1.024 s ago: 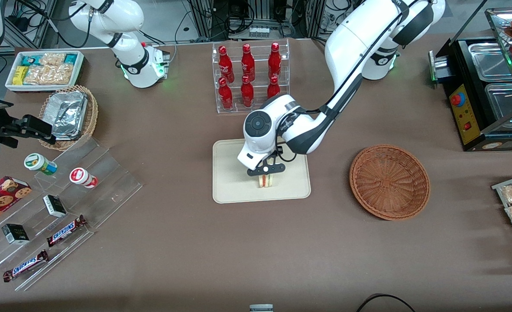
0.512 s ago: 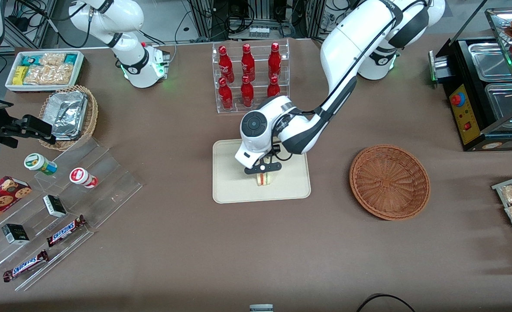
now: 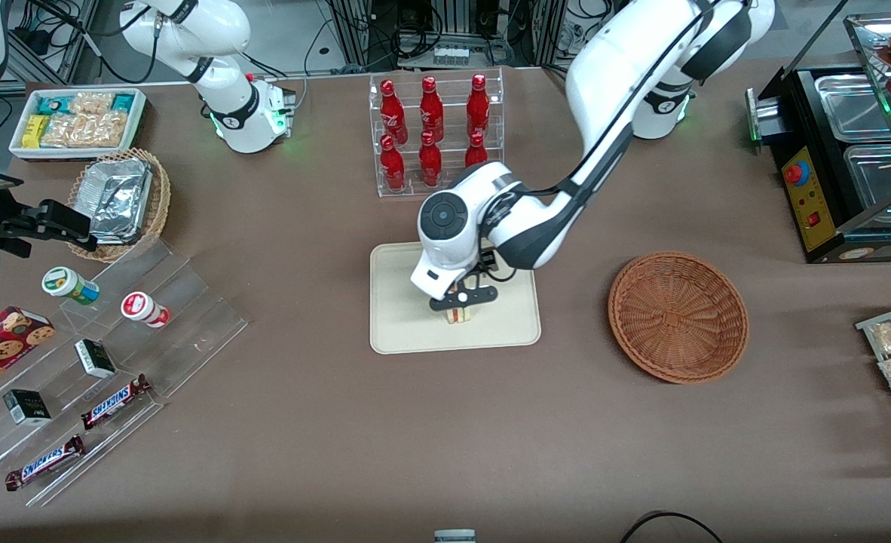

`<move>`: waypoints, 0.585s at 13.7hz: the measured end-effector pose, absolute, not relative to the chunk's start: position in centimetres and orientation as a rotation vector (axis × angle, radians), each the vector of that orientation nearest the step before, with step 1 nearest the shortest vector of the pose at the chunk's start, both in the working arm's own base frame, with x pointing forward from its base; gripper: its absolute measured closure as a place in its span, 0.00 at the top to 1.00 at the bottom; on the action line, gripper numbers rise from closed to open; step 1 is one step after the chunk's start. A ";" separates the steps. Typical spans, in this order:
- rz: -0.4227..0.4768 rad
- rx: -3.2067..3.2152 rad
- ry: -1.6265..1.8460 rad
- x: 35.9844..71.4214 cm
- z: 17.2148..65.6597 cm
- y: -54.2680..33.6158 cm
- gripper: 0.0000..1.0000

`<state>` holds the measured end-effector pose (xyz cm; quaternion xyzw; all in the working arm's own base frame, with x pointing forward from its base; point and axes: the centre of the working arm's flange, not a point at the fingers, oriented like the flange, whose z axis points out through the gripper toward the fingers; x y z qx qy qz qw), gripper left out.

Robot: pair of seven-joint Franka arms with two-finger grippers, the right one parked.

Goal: Place sandwich from basket to tray

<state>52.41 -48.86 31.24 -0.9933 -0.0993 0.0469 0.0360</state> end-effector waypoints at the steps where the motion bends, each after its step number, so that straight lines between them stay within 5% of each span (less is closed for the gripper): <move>1: 0.123 -3.043 -0.349 53.7 34.0 -47.1 1.00; 8: 0.100 -2.961 -0.547 56.4 49.1 -34.6 1.00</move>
